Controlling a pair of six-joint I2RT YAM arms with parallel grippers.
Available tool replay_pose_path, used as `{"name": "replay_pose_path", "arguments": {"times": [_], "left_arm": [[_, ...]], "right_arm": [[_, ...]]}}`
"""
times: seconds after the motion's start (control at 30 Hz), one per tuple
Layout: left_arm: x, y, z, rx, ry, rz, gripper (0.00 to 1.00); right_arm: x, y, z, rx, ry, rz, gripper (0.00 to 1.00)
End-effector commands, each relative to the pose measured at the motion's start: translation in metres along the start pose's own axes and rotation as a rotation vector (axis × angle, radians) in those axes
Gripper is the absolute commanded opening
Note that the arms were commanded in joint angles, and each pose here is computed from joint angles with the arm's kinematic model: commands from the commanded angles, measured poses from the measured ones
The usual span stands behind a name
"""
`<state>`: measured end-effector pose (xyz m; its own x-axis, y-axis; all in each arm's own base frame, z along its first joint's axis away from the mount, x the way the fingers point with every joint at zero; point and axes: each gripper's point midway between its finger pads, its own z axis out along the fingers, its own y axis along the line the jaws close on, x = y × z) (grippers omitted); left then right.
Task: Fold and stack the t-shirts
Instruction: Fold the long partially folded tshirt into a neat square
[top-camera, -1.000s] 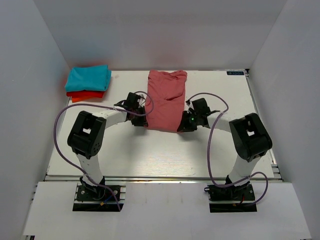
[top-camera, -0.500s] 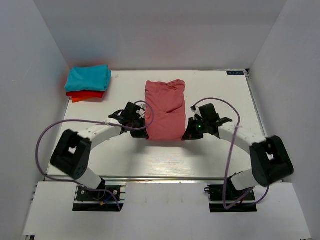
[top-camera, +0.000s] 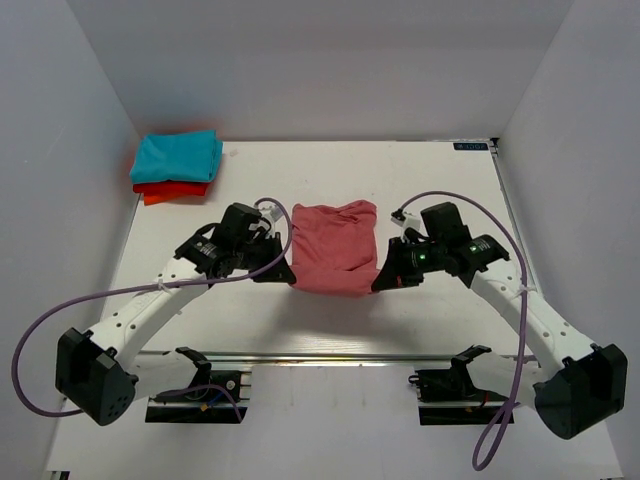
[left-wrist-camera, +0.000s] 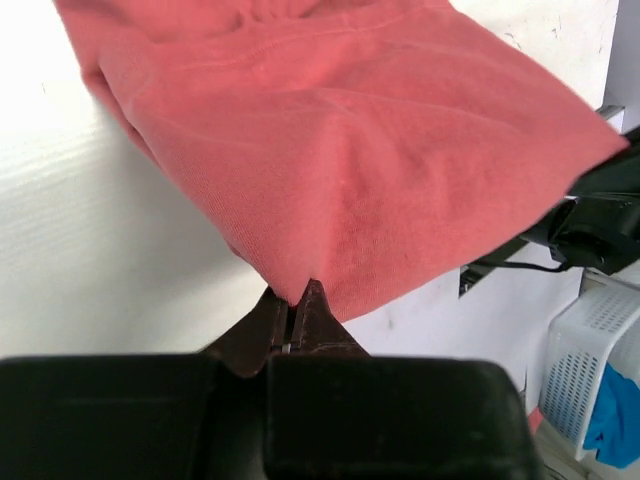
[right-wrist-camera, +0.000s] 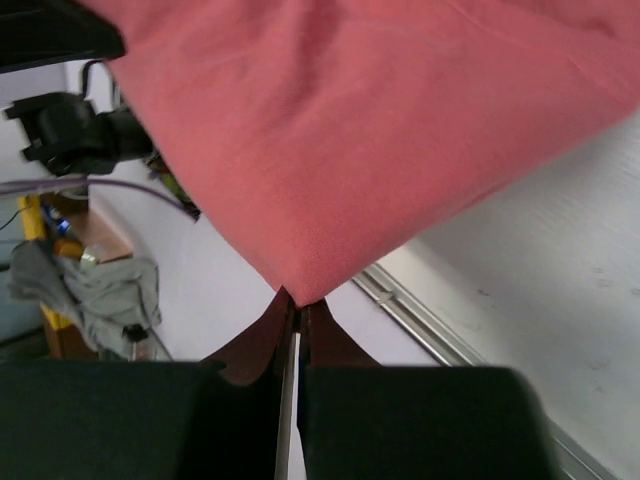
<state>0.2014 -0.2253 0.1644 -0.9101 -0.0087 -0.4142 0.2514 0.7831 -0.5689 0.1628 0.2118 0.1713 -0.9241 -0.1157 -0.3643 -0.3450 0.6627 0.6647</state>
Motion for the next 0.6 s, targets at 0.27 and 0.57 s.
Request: {"name": "replay_pose_path", "arguments": {"times": [0.27,0.57], "left_arm": [[-0.052,-0.009,-0.033,-0.112,-0.172,-0.058,0.00],[-0.110,0.010,-0.028,-0.303,-0.302,-0.122,0.00]], "right_arm": [[-0.042,0.037,-0.011,-0.142,-0.024,-0.060,0.00],[-0.075,0.017,0.006,-0.207,-0.083,-0.024,0.00]]}}
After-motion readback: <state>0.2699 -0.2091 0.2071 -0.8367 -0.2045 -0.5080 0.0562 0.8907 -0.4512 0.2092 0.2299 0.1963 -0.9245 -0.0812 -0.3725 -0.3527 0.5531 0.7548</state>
